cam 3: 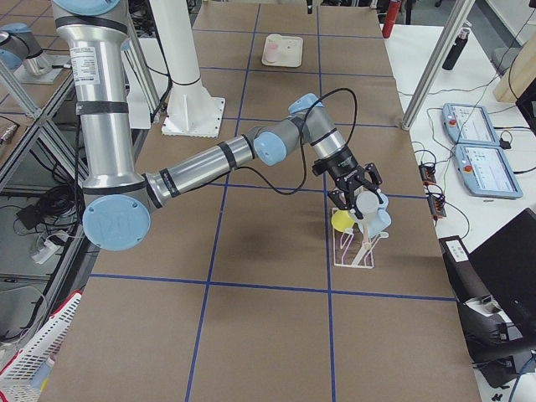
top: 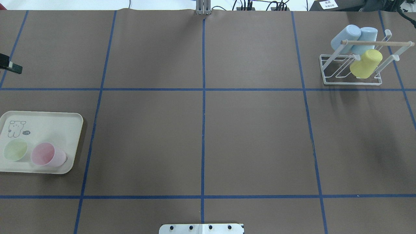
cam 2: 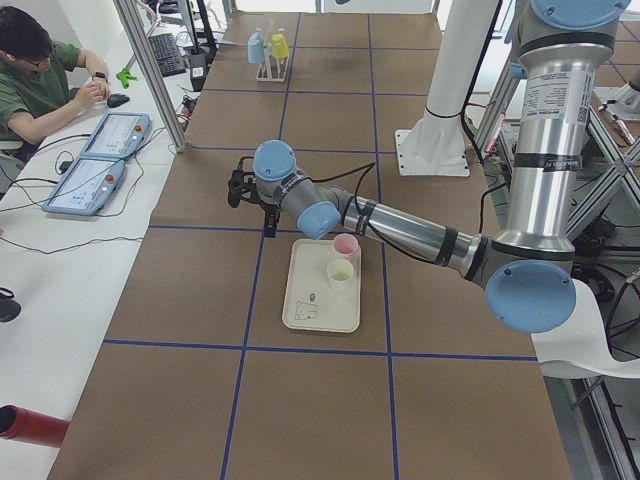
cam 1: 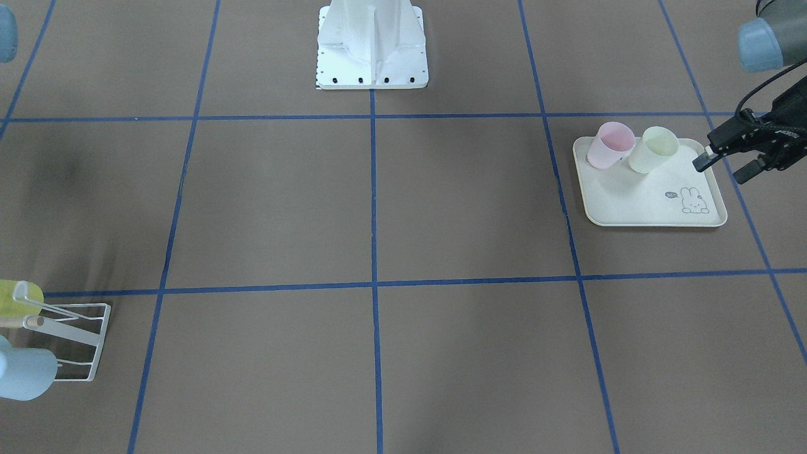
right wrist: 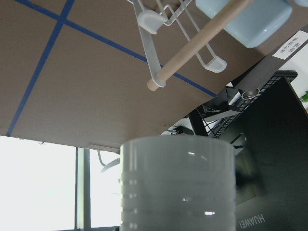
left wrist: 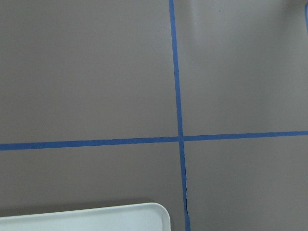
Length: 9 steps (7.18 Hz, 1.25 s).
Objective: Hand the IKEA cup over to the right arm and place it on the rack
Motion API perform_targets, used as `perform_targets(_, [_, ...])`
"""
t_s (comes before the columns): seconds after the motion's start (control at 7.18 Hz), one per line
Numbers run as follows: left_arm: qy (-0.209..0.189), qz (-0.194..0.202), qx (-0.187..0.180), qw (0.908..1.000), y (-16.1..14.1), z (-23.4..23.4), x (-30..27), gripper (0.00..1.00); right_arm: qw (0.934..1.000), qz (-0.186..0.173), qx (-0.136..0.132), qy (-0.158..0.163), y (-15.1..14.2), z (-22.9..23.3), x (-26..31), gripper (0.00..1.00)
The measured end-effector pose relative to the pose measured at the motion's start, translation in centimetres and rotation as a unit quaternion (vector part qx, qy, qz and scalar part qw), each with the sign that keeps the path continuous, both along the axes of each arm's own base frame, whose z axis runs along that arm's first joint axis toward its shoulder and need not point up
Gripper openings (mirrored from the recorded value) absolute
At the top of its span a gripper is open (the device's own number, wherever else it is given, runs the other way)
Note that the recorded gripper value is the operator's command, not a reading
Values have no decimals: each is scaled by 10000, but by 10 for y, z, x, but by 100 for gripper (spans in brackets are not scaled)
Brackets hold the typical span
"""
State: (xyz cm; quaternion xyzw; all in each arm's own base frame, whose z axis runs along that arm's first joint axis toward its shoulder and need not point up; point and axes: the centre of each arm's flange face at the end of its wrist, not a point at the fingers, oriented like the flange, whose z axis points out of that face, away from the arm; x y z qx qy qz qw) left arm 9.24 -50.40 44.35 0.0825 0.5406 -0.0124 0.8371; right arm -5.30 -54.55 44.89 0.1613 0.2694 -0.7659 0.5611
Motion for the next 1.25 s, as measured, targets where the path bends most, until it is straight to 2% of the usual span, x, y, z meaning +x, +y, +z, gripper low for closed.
perform_targets(0.28, [25,28,-17,10000,0,0,0,100,9994,-106,-19,340,7,15,-25,17])
perform_targets(0.56, [30,34,-23,10000,0,0,1,100,9984,-157,-83,535,8,31,-41,16])
perform_targets(0.84, [31,28,-39,10000,0,-1,2,100,9987,-88,-142,482,8,44,-58,18])
perform_targets(1.25, [38,23,-61,10000,0,-1,2,100,9980,-186,-172,573,6,54,-83,25])
